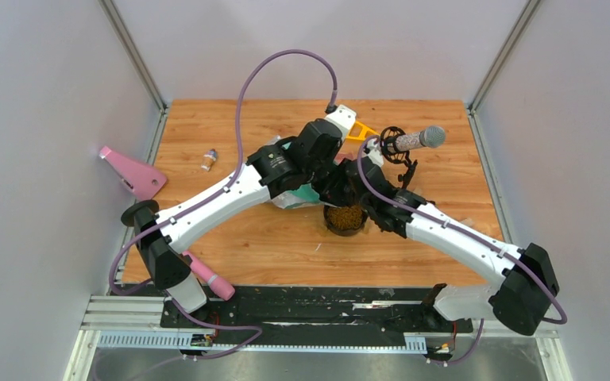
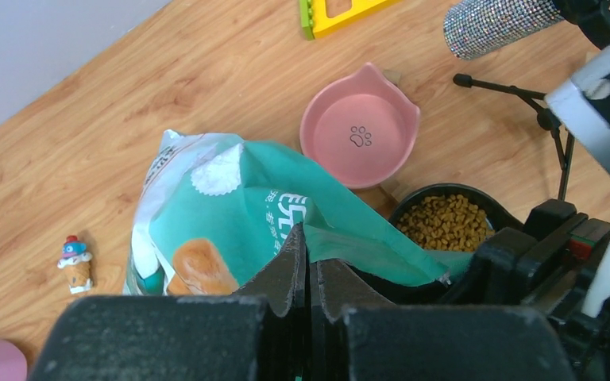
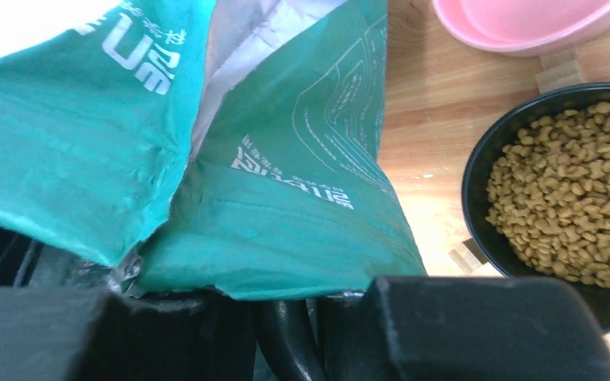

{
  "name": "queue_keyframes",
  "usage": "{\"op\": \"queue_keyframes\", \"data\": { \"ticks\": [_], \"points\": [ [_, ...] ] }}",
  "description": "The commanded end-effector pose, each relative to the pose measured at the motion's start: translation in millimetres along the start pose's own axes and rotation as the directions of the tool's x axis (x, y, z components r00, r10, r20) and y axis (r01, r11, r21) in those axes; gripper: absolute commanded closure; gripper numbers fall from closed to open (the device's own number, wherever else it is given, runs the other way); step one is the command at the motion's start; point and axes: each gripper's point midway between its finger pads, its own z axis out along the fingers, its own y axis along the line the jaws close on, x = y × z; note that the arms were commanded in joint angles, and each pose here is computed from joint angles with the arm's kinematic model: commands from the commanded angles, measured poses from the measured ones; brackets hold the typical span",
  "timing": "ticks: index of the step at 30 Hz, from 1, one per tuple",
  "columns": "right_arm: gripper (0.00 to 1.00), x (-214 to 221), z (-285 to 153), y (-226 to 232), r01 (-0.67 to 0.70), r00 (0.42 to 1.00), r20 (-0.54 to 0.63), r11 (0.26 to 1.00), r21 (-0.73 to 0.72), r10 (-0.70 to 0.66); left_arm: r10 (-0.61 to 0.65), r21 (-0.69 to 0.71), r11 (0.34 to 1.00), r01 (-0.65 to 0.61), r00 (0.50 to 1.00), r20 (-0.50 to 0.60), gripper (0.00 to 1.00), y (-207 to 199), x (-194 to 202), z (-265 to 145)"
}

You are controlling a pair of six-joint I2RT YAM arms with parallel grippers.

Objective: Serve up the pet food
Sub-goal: Collect the pet food from the pet food bag.

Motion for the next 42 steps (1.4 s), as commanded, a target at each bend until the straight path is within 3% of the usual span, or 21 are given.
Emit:
{"op": "queue_keyframes", "data": {
  "ticks": [1,9,24,42],
  "points": [
    [1.0,-43.1,-26.3,60.9,-0.101,0.979,0.141,0.949,-0.299,0.149,-0.134,-0.029,0.99,0.141,0.975,0.179,1.0,19.3,-57.2,-29.4],
    [1.0,-51.0,-75.4,68.5,-0.1,0.97,0.156,0.891,-0.442,0.186,-0.178,-0.151,0.965,0.213,0.959,0.22,1.0,44.2,-53.8,-35.4],
    [1.0,-70.3,-139.8,42.9,-0.125,0.928,0.24,0.846,-0.519,0.284,-0.216,-0.185,0.943,0.277,0.931,0.293,1.0,62.3,-62.5,-52.3],
    [1.0,-48.5,-141.0,-7.3,-0.228,0.915,0.19,0.845,-0.484,0.356,-0.243,-0.168,0.936,0.308,0.914,0.324,1.0,64.3,-69.6,-58.3]
  ]
}}
